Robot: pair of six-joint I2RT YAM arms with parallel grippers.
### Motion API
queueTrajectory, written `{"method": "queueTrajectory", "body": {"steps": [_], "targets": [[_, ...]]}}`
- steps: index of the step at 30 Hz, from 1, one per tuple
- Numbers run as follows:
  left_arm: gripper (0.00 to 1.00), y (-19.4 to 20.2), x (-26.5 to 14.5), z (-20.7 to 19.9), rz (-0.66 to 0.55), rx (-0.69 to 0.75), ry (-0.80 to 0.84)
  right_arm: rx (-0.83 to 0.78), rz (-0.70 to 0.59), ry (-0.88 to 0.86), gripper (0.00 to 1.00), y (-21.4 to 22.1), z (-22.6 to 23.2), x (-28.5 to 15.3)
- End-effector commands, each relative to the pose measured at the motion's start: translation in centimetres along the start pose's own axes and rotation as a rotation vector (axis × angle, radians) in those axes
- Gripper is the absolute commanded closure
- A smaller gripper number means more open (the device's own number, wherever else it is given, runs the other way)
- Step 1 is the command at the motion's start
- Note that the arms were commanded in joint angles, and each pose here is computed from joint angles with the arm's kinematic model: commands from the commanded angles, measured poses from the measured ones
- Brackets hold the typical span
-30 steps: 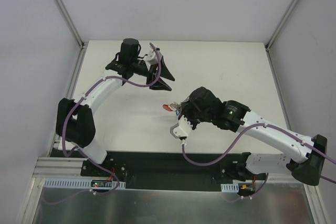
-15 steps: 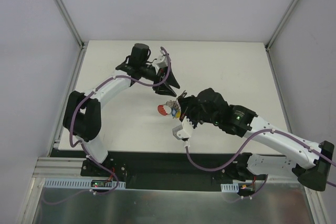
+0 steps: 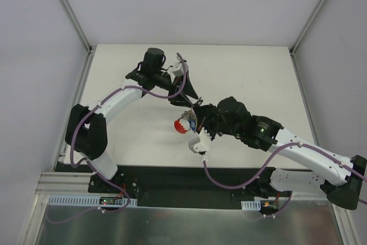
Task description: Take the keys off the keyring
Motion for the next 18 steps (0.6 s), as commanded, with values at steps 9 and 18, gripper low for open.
{"method": "queueTrajectory", "body": {"steps": [9, 18], "targets": [[0.52, -0.8, -1.6, -7.3, -0.043, 0.074, 0.354, -0.118, -0.010, 0.096, 0.99, -0.1, -2.7, -1.9], [0.51, -2.4, -2.3, -7.4, -0.040, 0.092, 0.334, -0.116, -0.017, 0.117, 0.99, -0.6, -2.8, -3.1]]}}
Point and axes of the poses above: each gripper's point midway between its finger pads, its own x axis out along the fingers, its own z axis along the line the jaws close on, y = z × x, the point moved 3 cm from there along -x, back along the fingers, and after that the axes turned 12 degrees about -x, right-handed, at the moved point
